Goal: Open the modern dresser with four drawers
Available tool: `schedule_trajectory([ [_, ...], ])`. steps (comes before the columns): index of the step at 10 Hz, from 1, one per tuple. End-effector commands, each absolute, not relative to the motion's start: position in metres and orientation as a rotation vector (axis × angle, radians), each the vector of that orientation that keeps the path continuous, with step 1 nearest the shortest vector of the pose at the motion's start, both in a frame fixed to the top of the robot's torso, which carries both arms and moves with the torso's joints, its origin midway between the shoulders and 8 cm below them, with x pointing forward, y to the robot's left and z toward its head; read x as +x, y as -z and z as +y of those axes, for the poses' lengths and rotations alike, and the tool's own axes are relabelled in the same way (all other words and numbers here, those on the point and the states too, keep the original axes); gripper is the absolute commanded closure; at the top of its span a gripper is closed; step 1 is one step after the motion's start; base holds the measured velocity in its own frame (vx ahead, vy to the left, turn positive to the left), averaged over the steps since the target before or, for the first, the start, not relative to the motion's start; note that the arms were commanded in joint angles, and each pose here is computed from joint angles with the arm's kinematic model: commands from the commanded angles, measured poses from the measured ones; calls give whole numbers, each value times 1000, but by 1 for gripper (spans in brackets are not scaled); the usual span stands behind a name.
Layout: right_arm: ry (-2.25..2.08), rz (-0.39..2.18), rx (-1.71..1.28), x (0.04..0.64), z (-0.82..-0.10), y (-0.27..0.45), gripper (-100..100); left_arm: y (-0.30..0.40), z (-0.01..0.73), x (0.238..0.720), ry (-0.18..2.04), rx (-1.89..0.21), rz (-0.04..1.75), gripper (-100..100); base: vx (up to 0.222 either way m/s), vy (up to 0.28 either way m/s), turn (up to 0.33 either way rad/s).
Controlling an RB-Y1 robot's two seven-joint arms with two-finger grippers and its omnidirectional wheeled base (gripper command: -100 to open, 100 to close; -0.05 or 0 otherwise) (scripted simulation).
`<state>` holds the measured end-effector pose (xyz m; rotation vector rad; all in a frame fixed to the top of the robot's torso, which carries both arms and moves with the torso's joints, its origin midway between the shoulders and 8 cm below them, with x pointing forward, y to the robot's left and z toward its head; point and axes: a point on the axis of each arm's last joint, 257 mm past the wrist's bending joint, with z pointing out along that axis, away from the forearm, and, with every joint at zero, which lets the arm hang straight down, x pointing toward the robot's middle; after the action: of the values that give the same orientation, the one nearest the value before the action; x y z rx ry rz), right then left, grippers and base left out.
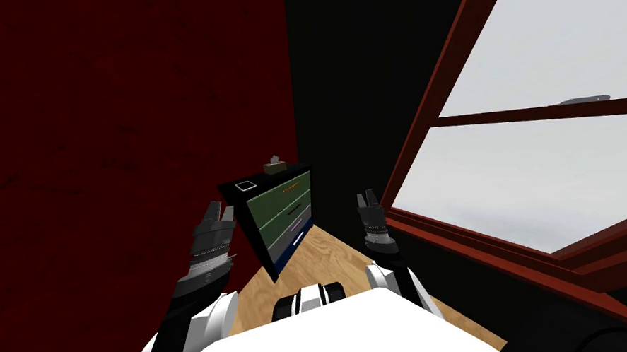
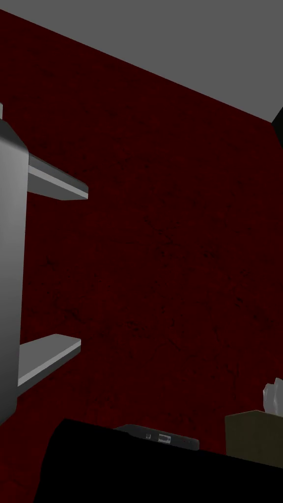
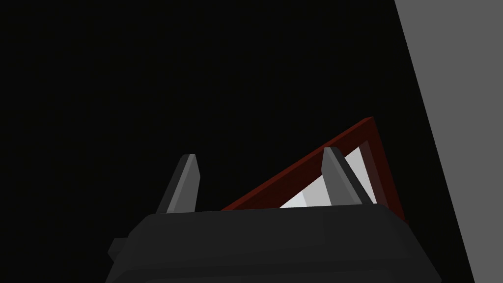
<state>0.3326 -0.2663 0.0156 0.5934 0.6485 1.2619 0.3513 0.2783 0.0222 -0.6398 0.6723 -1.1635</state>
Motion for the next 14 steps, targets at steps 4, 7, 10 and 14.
schedule_trajectory([
  [4, -1262, 649, 594, 333, -266, -15, 0, -11, 262, 361, 1179, -569, 791, -100, 18, 9, -30],
  [7, -1262, 649, 594, 333, -266, -15, 0, 5, 253, 374, 1199, -572, 865, -100, 43, 17, -58],
  [10, -1262, 649, 594, 333, -266, -15, 0, 33, 244, 394, 1232, -640, 929, -100, 86, 54, -130],
  [14, -1262, 649, 594, 333, -266, -15, 0, 72, 227, 422, 1285, -764, 1000, -100, 101, 56, -130],
])
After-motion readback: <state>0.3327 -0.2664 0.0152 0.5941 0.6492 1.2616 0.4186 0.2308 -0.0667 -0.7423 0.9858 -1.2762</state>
